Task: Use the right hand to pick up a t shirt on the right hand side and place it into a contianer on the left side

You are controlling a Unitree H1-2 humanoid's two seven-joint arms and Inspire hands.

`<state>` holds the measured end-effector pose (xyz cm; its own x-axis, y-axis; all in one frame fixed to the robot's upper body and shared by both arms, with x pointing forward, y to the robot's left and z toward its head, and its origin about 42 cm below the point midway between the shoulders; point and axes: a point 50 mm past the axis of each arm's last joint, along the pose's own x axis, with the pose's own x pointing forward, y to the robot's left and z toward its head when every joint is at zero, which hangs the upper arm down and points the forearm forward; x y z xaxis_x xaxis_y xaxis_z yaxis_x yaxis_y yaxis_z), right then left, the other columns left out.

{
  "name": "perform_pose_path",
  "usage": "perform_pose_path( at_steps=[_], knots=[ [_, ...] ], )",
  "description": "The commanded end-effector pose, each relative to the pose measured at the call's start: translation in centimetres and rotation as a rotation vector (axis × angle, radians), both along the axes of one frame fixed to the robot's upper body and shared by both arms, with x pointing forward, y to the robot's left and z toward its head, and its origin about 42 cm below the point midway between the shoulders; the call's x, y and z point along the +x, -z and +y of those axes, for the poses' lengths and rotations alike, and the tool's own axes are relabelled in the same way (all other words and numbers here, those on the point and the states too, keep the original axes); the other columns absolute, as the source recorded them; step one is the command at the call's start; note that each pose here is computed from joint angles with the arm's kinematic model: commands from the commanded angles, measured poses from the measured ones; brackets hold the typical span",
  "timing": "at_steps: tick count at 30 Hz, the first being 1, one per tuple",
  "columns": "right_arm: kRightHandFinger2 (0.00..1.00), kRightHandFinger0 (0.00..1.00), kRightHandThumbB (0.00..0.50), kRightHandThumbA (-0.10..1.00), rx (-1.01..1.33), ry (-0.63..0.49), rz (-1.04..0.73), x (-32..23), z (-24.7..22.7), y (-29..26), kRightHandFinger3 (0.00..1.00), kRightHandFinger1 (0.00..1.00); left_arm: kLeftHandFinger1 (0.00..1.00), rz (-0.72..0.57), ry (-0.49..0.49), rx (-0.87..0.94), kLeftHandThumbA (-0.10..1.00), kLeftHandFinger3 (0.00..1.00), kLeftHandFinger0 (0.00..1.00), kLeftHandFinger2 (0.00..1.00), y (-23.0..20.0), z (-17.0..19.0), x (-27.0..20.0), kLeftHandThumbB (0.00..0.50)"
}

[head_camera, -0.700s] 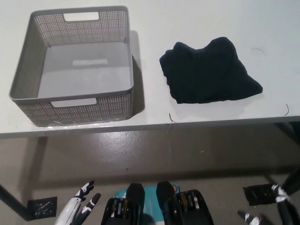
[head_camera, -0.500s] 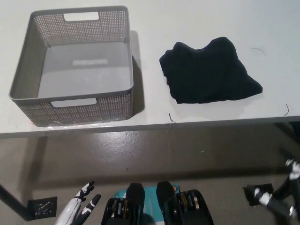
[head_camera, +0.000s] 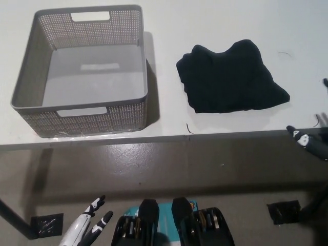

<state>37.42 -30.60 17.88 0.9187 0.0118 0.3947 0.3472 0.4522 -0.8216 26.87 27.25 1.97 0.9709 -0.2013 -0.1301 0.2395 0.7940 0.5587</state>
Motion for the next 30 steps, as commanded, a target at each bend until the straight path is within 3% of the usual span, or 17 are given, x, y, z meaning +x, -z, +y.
perform_pose_path(
  at_steps=[1,6,13,18,23,30],
  knots=[
    [1.0,1.0,0.5,0.94,-0.092,0.037,-0.011,1.8,0.2,-1.7,1.0,1.0,1.0,-0.066,0.025,0.004,1.0,1.0,1.0,1.0,-1.2,0.1,1.0,0.354],
    [1.0,1.0,0.5,0.97,-0.119,0.03,0.046,3.3,1.1,-1.7,1.0,1.0,1.0,-0.079,0.027,0.012,1.0,1.0,1.0,1.0,-1.4,0.1,1.2,0.352],
    [1.0,1.0,0.5,0.9,-0.2,0.017,0.13,4.5,2.2,0.0,1.0,1.0,1.0,-0.071,0.036,0.008,1.0,1.0,1.0,1.0,-1.0,-0.1,0.9,0.342],
    [1.0,1.0,0.5,0.96,-0.239,-0.001,0.156,6.0,4.0,0.8,1.0,1.0,1.0,-0.059,0.035,0.015,1.0,1.0,1.0,1.0,-0.9,-0.1,0.8,0.367],
    [1.0,1.0,0.5,1.0,-0.259,-0.014,0.157,6.8,5.7,0.9,1.0,1.0,1.0,-0.064,0.044,0.01,1.0,1.0,1.0,1.0,-0.9,-0.1,0.8,0.341],
    [1.0,1.0,0.5,0.96,-0.258,-0.04,0.137,7.6,7.0,0.1,1.0,1.0,1.0,-0.075,0.048,0.016,1.0,1.0,1.0,1.0,-1.0,-0.2,1.0,0.349]
  ],
)
